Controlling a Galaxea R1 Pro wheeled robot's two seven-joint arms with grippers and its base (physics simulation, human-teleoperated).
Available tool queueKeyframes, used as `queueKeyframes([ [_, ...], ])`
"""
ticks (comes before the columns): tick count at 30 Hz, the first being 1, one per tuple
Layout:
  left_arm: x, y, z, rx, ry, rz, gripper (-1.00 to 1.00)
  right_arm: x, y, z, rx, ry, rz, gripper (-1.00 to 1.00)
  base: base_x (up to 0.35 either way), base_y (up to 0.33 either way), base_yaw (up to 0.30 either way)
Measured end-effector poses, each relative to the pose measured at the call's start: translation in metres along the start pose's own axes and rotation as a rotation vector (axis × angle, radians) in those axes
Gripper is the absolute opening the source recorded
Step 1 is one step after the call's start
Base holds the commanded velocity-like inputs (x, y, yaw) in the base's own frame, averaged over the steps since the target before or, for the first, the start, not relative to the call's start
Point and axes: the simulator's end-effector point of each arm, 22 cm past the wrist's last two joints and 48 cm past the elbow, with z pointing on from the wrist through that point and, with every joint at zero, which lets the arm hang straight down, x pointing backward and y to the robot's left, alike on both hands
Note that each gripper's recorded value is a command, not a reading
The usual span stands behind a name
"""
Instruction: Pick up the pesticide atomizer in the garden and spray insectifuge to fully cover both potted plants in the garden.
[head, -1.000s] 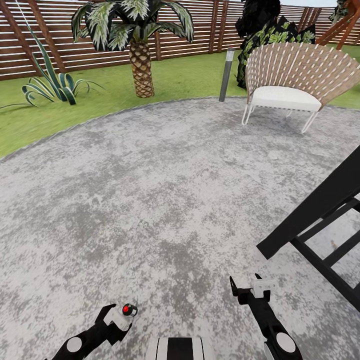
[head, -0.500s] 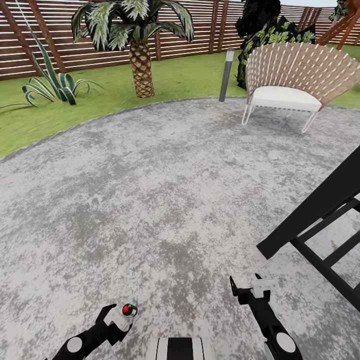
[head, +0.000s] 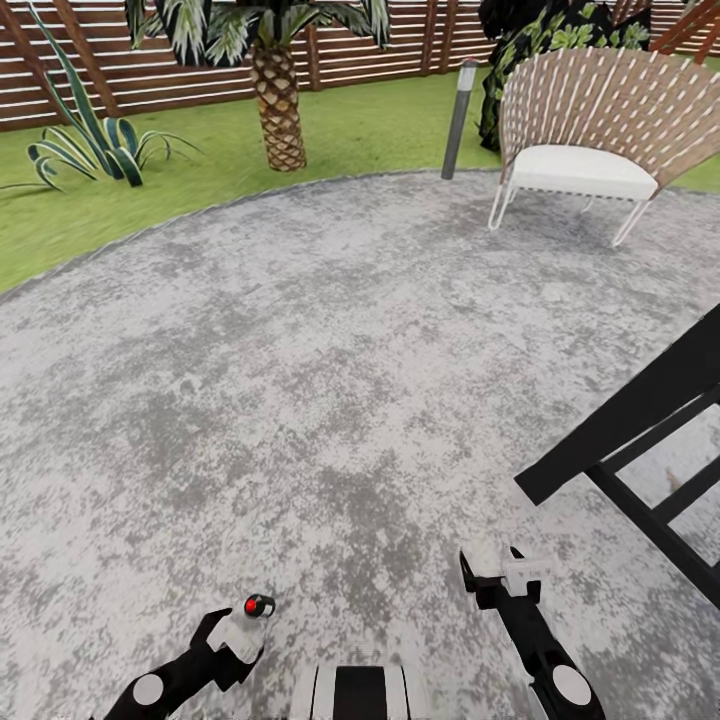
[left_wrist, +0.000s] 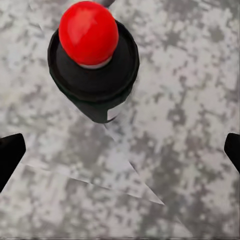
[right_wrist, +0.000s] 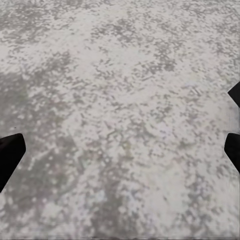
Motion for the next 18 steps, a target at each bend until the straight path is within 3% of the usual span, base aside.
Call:
queueKeyframes([
  [12,0.010,0.000,0.000,0.008,0.019,0.008,1.00,0.008,0.001,0.001,-0.001,0.015,0.001,1.00,0.000,0.000,0.000],
  [18,-0.006,0.012,-0.001,0.001,0.002,0.092,1.00,0.009,0.001,0.001,-0.001,0.017,0.000,1.00,0.000,0.000,0.000],
])
